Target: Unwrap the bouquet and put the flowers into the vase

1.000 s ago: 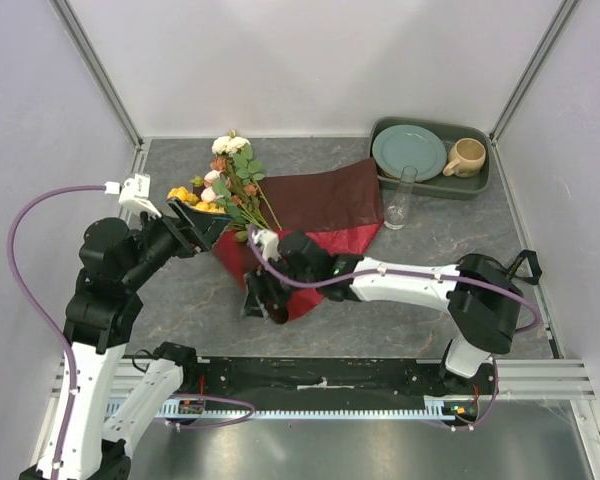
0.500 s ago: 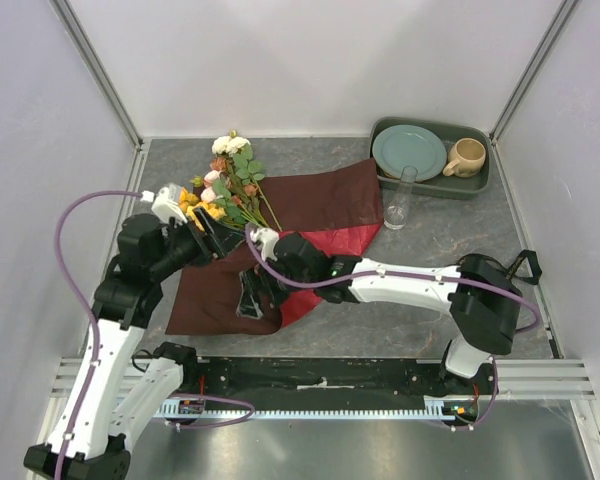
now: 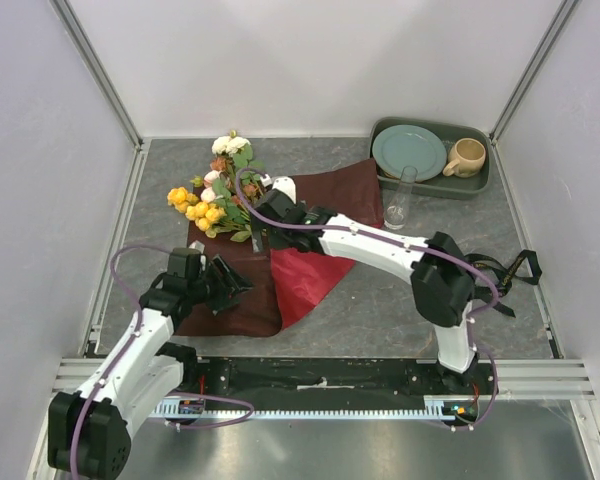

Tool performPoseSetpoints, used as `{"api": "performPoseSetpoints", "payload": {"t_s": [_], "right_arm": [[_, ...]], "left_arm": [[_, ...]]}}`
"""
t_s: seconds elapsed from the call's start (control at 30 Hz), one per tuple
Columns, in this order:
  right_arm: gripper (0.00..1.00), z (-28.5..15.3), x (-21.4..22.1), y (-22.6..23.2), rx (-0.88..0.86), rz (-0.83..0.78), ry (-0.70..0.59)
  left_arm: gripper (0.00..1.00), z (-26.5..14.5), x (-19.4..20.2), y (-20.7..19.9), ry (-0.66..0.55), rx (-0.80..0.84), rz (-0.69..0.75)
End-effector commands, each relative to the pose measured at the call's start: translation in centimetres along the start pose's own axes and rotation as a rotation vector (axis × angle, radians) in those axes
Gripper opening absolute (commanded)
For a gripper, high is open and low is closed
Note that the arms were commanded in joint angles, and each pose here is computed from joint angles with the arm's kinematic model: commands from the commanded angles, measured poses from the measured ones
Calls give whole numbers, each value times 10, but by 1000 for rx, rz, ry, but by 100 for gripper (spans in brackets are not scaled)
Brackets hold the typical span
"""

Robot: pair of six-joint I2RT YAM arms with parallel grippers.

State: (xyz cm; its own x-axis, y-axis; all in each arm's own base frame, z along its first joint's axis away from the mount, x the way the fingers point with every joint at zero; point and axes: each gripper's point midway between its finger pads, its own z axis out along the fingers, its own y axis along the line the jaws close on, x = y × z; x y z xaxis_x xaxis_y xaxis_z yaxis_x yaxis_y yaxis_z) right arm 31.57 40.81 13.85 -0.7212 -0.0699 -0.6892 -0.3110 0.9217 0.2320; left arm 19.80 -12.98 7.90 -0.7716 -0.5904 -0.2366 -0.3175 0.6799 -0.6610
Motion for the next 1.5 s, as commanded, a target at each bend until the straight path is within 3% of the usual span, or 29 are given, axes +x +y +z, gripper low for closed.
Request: {"api": "performPoseSetpoints", "payload": {"t_s": [0.0, 0.33, 0.43, 0.6, 0.73, 0.87, 0.97, 1.1, 1.17, 1.47], "right_arm": [[96, 21, 11, -7, 162, 2, -9], [98, 62, 20, -21, 384, -12, -36], [95, 61, 21, -34, 462, -58, -55], [70, 48, 23, -55, 551, -125, -83], [56, 45, 30, -66, 577, -153, -72], [19, 35, 35, -71, 578, -150, -61], [9, 11, 33, -83, 591, -132, -82], [11, -33, 32, -103, 585, -108, -119], [17, -55, 39, -111, 544, -94, -120], [25, -121, 116, -153, 361, 2, 6]], "left_arm": [[64, 15, -1, 12, -54, 11, -127], [62, 32, 16, 40, -14, -43, -188], [61, 33, 14, 39, -21, -39, -187], [61, 32, 12, 39, -37, -33, -184], [60, 32, 12, 40, -42, -34, -182], [60, 32, 10, 40, -46, -39, -177], [60, 34, 10, 39, -36, -39, -175], [60, 35, 6, 41, -46, -52, -170], [59, 36, 5, 42, -53, -58, -171], [59, 39, -3, 45, -69, -69, -185]]}}
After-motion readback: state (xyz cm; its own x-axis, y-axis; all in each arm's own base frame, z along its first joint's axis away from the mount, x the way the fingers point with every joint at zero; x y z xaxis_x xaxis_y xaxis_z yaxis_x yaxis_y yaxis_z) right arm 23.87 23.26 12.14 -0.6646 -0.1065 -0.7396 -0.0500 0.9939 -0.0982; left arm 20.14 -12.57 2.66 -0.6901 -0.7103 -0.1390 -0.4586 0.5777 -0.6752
